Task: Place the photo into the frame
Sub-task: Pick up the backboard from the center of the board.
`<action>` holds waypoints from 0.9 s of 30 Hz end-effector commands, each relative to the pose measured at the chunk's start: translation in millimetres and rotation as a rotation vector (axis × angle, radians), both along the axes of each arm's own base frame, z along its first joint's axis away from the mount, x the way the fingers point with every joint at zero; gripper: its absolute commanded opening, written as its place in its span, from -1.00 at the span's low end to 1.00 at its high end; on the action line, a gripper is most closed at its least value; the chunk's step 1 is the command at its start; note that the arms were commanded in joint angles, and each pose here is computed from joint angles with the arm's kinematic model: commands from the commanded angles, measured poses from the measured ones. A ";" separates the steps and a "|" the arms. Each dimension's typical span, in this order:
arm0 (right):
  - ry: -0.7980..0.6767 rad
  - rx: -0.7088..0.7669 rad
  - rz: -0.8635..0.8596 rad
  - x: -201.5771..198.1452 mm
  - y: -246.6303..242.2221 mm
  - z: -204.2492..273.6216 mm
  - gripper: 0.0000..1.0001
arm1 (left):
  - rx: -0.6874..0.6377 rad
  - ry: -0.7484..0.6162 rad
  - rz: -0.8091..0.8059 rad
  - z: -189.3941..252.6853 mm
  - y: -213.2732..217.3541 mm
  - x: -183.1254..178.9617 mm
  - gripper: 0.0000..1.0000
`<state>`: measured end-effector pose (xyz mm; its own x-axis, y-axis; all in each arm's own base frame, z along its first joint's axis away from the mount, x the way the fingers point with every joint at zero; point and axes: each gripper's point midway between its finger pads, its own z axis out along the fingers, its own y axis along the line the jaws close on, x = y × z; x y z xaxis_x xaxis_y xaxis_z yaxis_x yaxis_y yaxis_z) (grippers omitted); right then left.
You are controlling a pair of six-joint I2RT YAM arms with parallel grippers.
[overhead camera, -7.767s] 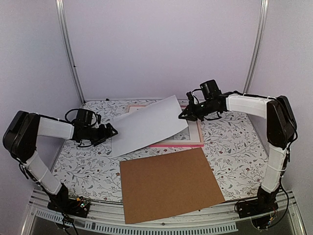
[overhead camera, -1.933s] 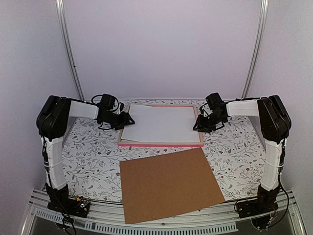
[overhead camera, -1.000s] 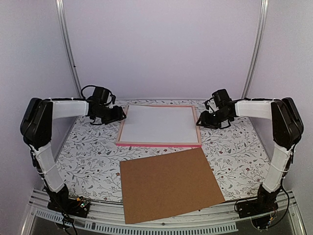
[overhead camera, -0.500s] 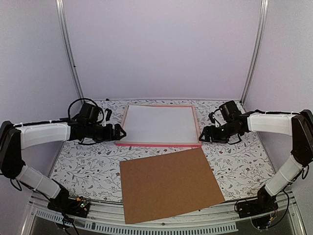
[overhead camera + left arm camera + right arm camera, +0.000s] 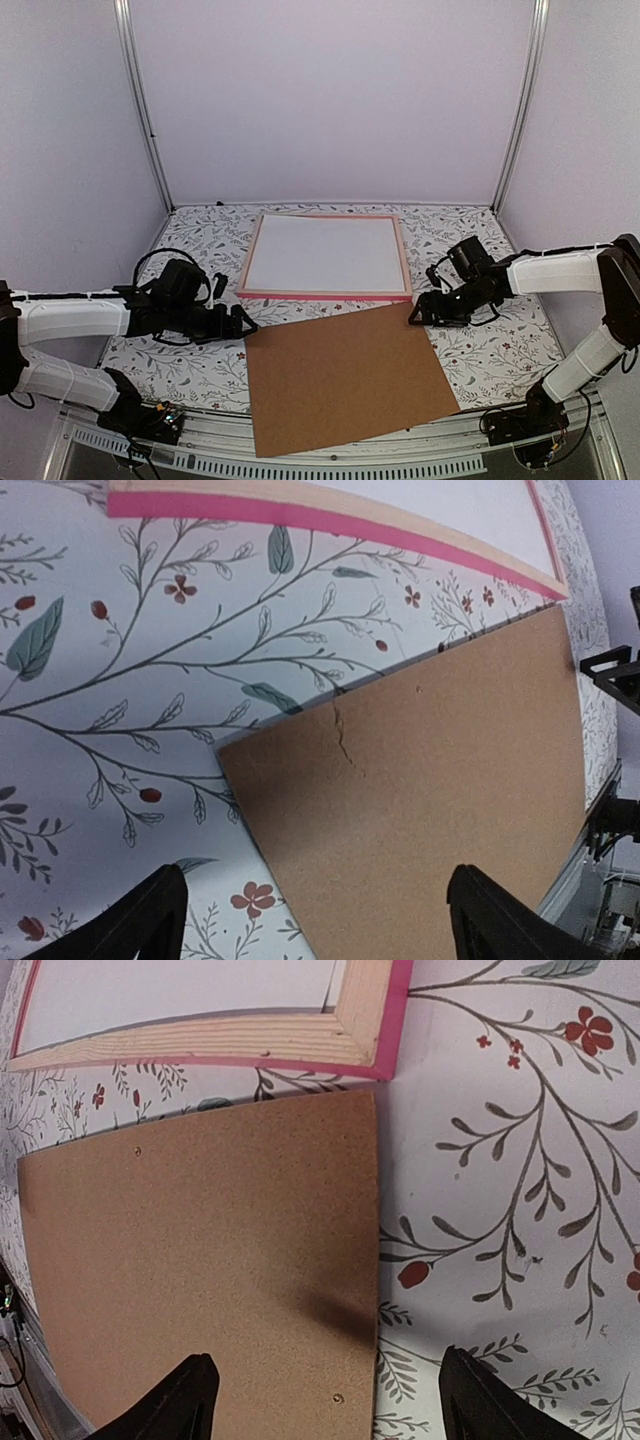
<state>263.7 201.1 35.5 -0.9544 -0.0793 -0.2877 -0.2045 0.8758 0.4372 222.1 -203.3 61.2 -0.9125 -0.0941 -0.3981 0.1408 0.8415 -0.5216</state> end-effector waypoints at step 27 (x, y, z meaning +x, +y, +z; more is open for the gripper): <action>0.062 0.391 0.037 -29.8 48.7 28.5 -0.01 | -0.016 0.086 0.011 -45.6 -15.7 -24.7 0.60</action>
